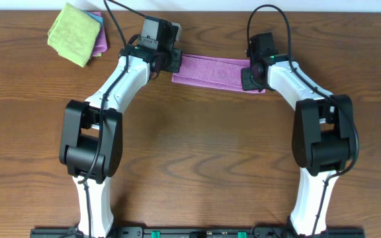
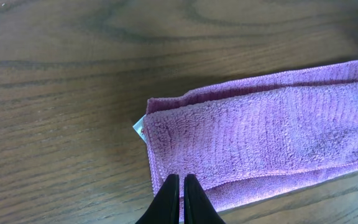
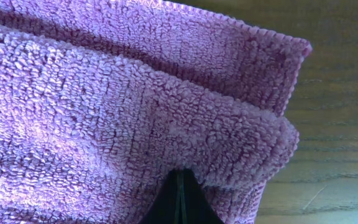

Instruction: Fold the cloth

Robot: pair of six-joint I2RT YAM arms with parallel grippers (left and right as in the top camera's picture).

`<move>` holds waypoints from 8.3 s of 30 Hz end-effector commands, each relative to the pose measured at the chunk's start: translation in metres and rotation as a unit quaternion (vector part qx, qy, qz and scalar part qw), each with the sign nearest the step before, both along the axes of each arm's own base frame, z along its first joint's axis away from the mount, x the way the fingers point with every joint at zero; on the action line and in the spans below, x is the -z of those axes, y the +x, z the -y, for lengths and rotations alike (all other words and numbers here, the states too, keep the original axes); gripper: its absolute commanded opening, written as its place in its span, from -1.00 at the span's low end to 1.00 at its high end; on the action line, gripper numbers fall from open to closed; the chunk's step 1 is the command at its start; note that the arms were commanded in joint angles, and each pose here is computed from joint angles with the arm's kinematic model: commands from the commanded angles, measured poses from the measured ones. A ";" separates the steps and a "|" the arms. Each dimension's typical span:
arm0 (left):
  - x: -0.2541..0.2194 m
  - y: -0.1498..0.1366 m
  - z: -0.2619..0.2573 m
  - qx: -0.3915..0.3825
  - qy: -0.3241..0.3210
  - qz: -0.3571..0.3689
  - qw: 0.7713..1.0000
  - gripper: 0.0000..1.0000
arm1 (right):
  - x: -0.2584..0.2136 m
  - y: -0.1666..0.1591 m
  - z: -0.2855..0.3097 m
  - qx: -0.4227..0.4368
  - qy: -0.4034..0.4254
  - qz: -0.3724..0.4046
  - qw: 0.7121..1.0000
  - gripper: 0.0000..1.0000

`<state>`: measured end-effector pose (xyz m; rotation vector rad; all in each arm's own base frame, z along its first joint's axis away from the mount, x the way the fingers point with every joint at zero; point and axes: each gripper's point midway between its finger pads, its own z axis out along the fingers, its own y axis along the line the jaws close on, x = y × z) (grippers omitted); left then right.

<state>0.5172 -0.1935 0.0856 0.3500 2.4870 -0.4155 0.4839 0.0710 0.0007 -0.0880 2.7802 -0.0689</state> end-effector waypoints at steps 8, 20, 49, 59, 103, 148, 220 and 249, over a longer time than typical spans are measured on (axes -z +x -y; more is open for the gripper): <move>0.013 0.007 0.024 0.067 -0.020 0.024 0.997 -0.88 | -0.040 0.003 -0.023 -0.015 0.042 0.041 0.998 -0.97; 0.036 0.003 0.027 0.079 -0.010 0.007 0.997 -0.88 | -0.115 0.013 -0.021 -0.014 0.056 0.124 0.991 -0.97; 0.115 -0.054 -0.002 0.087 0.075 -0.145 0.983 -0.89 | -0.120 0.001 0.020 0.021 0.044 0.103 0.993 -0.40; 0.114 -0.054 -0.002 0.087 0.074 -0.143 0.983 -0.88 | -0.108 0.001 0.043 0.012 0.307 0.064 0.950 0.39; 0.111 -0.054 0.008 0.063 0.032 -0.158 0.985 -0.88 | -0.001 0.027 -0.016 0.049 0.406 -0.009 0.912 -0.97; -0.051 -0.058 0.059 0.040 -0.094 -0.066 0.993 -0.88 | -0.073 -0.004 -0.081 -0.069 0.226 0.011 0.972 -0.97; -0.265 -0.232 -0.091 0.012 -0.011 0.082 0.996 -0.89 | -0.042 -0.055 -0.265 -0.344 0.203 0.053 0.915 0.39; -0.060 -0.209 -0.033 0.012 -0.179 -0.133 0.975 0.31 | -0.238 -0.015 -0.042 -0.140 0.091 0.200 0.966 0.82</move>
